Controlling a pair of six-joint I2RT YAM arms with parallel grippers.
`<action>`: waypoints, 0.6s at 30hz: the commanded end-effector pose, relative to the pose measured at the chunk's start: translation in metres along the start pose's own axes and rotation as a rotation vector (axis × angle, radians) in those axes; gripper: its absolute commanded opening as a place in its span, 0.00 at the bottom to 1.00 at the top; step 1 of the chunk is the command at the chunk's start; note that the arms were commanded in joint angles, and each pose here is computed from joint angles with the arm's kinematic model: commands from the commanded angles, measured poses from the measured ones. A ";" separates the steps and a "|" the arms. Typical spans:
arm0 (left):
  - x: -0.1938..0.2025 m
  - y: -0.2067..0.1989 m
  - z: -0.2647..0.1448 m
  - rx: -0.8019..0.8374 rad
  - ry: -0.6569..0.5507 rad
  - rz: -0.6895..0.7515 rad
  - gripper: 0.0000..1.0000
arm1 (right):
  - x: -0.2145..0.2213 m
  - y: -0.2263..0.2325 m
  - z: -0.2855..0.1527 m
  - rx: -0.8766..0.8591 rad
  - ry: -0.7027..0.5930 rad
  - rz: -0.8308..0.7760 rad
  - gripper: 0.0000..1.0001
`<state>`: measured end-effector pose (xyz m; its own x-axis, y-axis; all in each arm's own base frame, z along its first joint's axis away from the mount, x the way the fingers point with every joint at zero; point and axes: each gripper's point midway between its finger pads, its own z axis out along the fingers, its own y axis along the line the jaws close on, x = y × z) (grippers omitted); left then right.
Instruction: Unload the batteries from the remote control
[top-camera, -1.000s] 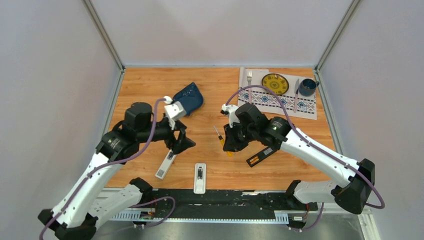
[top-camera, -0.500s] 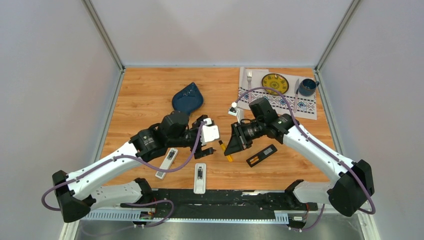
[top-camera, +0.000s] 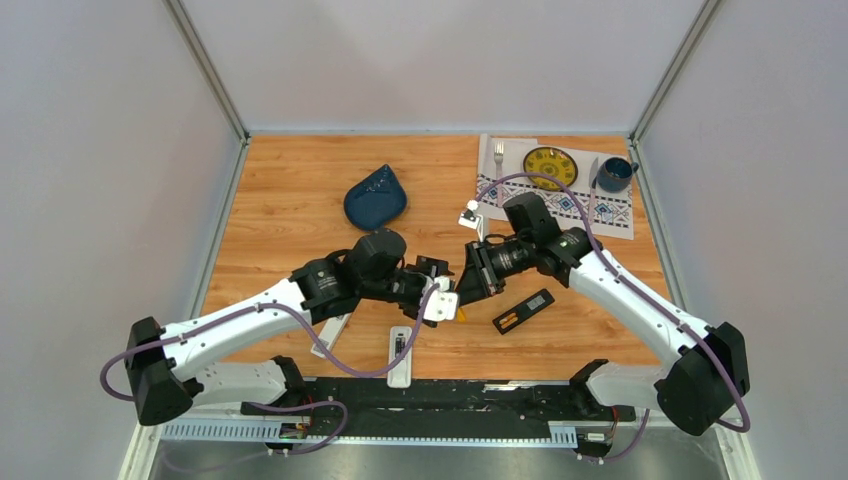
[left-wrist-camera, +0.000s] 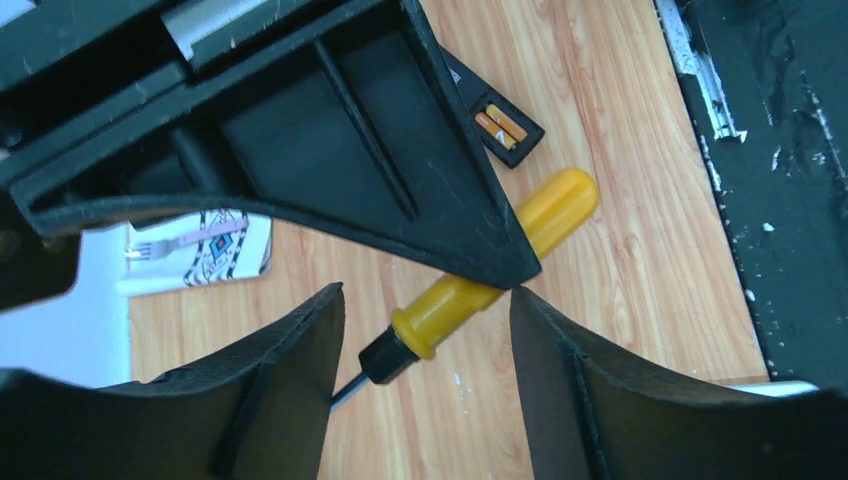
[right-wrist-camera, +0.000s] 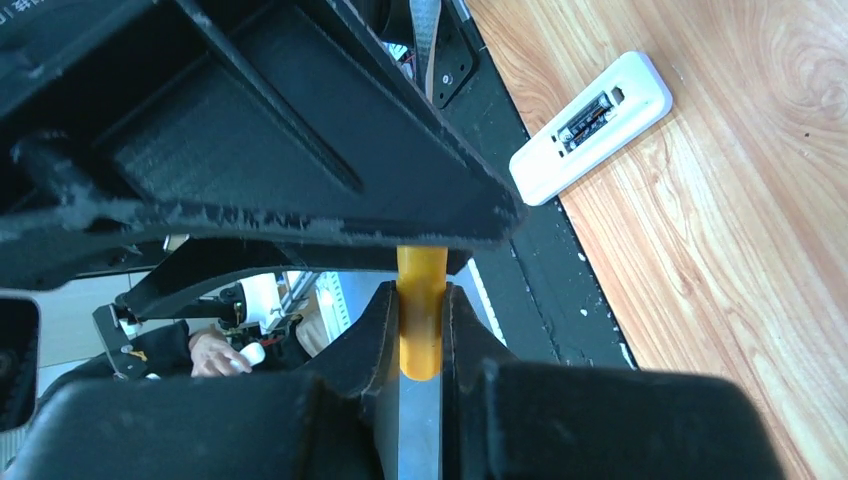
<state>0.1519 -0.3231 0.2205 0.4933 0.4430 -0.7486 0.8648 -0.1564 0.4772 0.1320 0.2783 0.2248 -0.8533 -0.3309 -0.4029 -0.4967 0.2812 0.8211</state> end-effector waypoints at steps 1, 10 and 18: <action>-0.012 -0.002 0.006 0.083 -0.006 0.060 0.61 | -0.007 0.018 -0.008 -0.066 -0.022 -0.036 0.00; 0.002 0.001 0.012 0.064 0.061 -0.001 0.00 | -0.025 0.019 -0.018 -0.040 -0.079 -0.043 0.00; 0.029 0.007 0.009 -0.106 0.120 -0.174 0.00 | -0.072 -0.014 -0.069 0.297 -0.376 -0.079 0.66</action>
<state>0.1658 -0.3262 0.2043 0.4282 0.5403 -0.7244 0.8918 -0.1231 0.4353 0.1724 0.2567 0.2324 -0.8871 -0.1868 -0.4220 -0.4610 0.4038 0.7902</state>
